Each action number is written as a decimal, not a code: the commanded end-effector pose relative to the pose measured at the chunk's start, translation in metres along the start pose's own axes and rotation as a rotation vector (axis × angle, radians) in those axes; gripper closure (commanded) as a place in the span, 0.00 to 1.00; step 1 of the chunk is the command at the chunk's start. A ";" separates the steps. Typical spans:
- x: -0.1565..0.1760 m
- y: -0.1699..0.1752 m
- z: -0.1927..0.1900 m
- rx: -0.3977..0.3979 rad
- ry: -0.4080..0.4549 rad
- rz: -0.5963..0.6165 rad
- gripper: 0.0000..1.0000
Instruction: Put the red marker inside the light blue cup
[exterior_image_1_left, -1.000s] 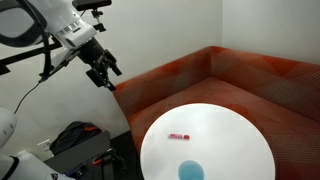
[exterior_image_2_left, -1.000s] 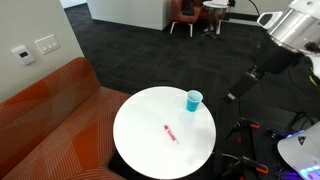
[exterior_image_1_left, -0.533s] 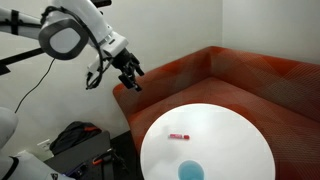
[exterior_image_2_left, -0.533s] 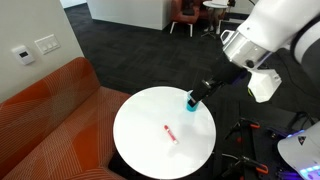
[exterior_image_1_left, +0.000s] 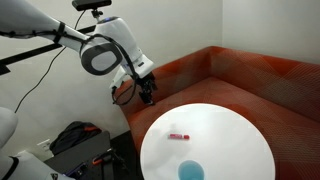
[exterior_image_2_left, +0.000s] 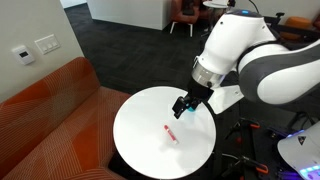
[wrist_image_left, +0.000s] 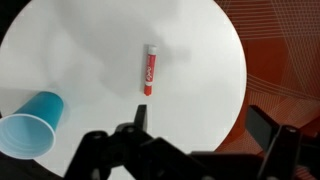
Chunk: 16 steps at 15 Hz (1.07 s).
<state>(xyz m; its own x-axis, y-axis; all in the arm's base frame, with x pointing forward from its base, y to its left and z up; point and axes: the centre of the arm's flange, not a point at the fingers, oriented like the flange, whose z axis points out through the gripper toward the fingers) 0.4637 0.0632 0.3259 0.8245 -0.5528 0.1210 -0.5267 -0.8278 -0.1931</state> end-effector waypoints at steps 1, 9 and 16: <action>0.025 -0.006 0.046 -0.010 -0.015 0.037 0.00; 0.026 0.005 0.081 -0.041 -0.064 0.032 0.00; 0.028 0.008 0.112 -0.040 -0.095 0.077 0.00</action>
<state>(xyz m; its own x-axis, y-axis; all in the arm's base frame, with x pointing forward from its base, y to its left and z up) 0.4979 0.0510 0.2376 0.8077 -0.5888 0.0300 -0.5790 -0.8019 -0.1474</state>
